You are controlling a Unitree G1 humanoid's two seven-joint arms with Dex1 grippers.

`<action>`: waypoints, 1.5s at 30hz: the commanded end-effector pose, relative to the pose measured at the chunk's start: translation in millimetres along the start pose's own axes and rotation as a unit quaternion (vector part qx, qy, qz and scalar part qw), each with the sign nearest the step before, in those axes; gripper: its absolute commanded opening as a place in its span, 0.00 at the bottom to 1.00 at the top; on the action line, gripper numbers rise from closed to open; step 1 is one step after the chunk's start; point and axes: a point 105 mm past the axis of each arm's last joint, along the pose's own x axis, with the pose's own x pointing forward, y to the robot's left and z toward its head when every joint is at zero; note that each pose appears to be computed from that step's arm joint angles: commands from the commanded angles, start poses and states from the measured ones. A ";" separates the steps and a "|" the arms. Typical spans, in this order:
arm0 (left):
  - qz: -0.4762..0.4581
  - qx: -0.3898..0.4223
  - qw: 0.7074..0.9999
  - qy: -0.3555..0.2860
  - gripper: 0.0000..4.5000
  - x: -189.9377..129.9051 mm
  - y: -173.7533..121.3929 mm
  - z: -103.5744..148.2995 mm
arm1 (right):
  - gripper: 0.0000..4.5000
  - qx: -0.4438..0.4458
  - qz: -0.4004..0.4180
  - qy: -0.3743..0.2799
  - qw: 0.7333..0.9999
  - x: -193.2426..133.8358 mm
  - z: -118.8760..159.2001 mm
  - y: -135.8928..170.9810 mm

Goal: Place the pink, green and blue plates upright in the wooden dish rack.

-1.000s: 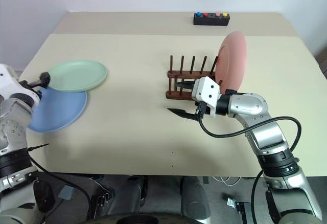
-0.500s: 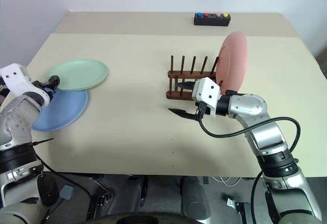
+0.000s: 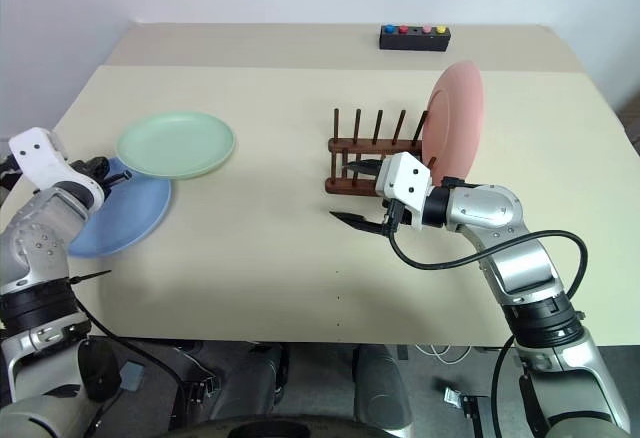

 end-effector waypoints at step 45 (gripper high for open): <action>0.027 -0.008 0.999 0.040 0.58 39.6 -64.2 25.0 | 0.89 -0.023 -0.026 -0.019 0.999 -0.8 8.8 -4.5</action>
